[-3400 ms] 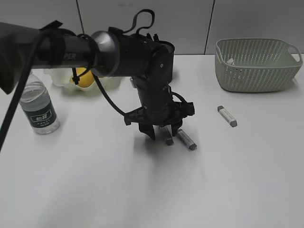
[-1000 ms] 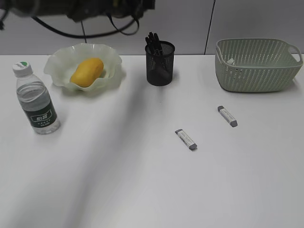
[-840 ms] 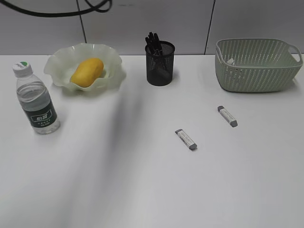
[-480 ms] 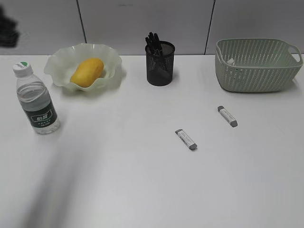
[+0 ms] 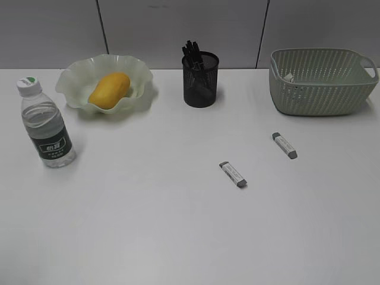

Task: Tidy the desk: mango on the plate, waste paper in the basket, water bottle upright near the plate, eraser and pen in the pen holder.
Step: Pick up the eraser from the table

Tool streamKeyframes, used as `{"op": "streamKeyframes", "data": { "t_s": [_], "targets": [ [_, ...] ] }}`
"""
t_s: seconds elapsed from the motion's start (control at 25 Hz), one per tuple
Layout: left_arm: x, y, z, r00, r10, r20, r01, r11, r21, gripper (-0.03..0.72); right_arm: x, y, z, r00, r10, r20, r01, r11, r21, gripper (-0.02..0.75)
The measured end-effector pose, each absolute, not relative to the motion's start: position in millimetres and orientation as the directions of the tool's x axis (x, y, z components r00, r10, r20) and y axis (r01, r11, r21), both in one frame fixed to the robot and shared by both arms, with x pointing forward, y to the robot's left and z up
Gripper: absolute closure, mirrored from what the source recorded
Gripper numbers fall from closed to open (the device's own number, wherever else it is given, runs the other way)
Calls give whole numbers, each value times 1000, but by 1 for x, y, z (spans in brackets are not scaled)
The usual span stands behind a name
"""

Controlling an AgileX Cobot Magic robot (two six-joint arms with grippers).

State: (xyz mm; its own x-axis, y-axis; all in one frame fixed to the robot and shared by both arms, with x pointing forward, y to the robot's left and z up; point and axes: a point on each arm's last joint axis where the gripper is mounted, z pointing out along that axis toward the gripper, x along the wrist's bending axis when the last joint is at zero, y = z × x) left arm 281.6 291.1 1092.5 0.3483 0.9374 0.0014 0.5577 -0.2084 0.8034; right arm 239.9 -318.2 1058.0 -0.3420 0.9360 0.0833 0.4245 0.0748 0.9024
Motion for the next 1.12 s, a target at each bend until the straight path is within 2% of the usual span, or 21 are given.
{"op": "streamKeyframes", "data": {
  "t_s": [0.16,0.32,0.48,0.64,0.8,0.92,1.0,1.12],
  "targets": [
    [260,299,1068,381,924,-28,546,-201,814,328,240,-318,1058,-342,936,83,424,74,903,449],
    [248,303,1064,402,914,-58,489,-160,858,328,240,-318,1061,-347,934,85,405,68,912,449],
    [239,308,1064,409,910,-71,438,-127,890,328,258,-308,1077,-353,935,40,363,97,927,449],
    [232,311,1063,380,922,-78,409,-92,908,341,320,-275,1076,-282,957,-68,530,214,820,447],
    [231,310,1064,249,965,-77,416,-35,909,386,402,-222,1050,-268,951,-153,734,305,607,411],
    [230,309,1064,157,985,-77,417,5,909,419,465,-189,1032,-266,949,-168,782,315,538,346],
    [230,309,1064,118,990,-77,417,21,909,433,506,-184,1017,-243,956,-167,807,295,511,303],
    [230,309,1064,95,992,-77,416,31,909,445,559,-191,993,-239,966,-101,850,258,459,279]
  ]
}}
